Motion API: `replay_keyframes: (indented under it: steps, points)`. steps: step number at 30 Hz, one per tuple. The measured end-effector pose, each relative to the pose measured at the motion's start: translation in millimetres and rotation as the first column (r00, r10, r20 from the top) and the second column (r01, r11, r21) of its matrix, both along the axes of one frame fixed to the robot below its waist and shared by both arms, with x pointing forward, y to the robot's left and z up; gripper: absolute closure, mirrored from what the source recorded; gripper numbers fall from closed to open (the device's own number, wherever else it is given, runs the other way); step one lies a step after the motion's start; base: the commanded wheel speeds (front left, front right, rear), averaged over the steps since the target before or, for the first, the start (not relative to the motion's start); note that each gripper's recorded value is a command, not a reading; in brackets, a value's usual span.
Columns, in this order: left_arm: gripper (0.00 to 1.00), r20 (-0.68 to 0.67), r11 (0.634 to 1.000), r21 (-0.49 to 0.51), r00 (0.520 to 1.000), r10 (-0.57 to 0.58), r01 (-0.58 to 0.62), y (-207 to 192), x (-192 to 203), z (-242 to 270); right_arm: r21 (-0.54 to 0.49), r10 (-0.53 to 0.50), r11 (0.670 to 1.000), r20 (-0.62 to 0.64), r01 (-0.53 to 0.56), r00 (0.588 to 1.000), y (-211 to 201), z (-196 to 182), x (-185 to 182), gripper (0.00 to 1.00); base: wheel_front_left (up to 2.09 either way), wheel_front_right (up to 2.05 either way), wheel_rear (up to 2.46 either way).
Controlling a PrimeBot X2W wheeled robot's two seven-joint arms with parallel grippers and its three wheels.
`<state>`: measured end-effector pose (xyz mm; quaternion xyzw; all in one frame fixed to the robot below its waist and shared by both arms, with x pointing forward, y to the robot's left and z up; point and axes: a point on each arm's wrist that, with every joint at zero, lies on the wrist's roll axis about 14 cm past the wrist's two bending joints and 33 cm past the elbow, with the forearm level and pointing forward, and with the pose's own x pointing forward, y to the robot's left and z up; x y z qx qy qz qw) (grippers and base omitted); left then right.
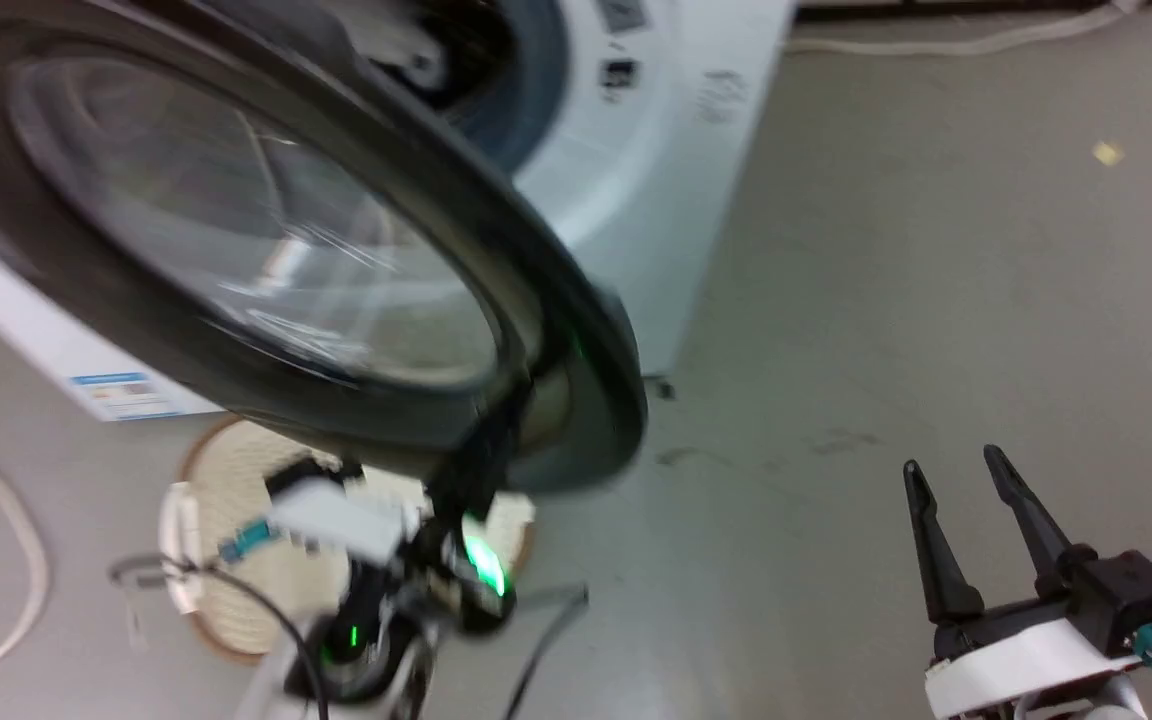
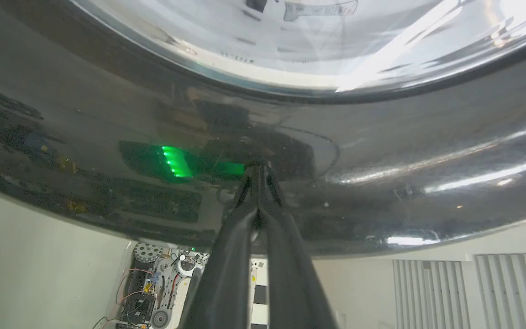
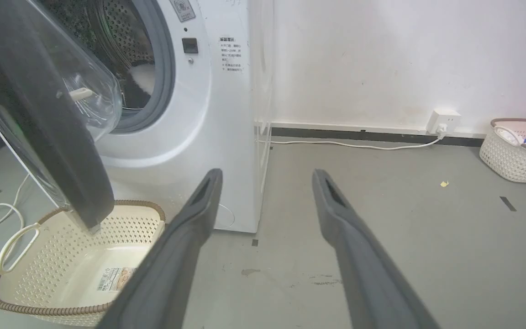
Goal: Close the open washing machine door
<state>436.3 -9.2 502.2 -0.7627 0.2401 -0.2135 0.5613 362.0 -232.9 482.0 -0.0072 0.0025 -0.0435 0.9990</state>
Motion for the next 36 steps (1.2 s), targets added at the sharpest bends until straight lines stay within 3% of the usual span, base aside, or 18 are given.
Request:
replay_keyframes:
  steps: [8,14,19,20,24,27,29,32,34,36]
  points:
    - [1.00,0.014,0.999,-0.026,0.999,0.031,-0.030,-52.4,61.1,14.2,-0.001,-0.095,0.995,-0.046,0.095,0.994,-26.3,-10.7,-13.7,0.00,0.00,0.00,0.00]
    - [1.00,0.012,0.998,-0.036,0.998,0.057,-0.057,-60.0,72.4,20.5,0.026,-0.111,0.993,-0.047,0.112,0.993,-29.7,-12.0,-14.7,0.00,0.00,0.00,0.00]
    - [0.98,0.106,0.982,0.144,0.988,0.109,-0.124,-20.3,42.0,11.0,0.043,-0.031,0.999,0.004,0.031,1.000,-5.6,0.5,-1.8,0.00,0.00,0.00,0.00]
    - [0.00,0.219,0.942,0.288,0.969,0.112,-0.174,0.9,24.6,10.9,0.045,0.010,0.999,0.018,-0.011,1.000,7.8,3.6,-0.9,0.00,0.00,0.00,0.00]
    - [0.00,0.406,0.814,0.479,0.905,0.127,-0.329,42.5,3.5,12.6,0.049,0.065,0.997,0.037,-0.067,0.997,25.4,8.4,-0.9,0.00,0.00,0.00,0.00]
    - [0.00,0.525,0.669,0.599,0.847,0.087,-0.440,76.9,-10.0,10.9,0.048,0.110,0.992,0.056,-0.112,0.992,38.3,14.0,0.4,0.00,0.00,0.00,0.00]
    - [0.00,0.590,0.548,0.661,0.806,0.042,-0.512,100.2,-16.3,12.0,0.042,0.145,0.988,0.072,-0.148,0.987,47.7,19.0,2.4,0.00,0.00,0.00,0.00]
    - [0.00,0.689,0.339,0.665,0.722,0.066,-0.665,145.4,-19.8,34.7,0.033,0.196,0.979,0.098,-0.200,0.976,62.4,27.0,5.9,0.00,0.00,0.00,0.00]
    - [0.00,0.722,0.262,0.645,0.685,0.101,-0.718,163.1,-30.6,44.0,0.026,0.227,0.973,0.115,-0.231,0.967,72.3,32.5,7.2,0.00,0.00,0.00,0.00]
    - [0.00,0.725,0.207,0.641,0.672,0.151,-0.739,176.4,-44.6,43.4,0.025,0.254,0.966,0.124,-0.259,0.959,81.3,35.5,6.9,0.00,0.00,0.00,0.00]
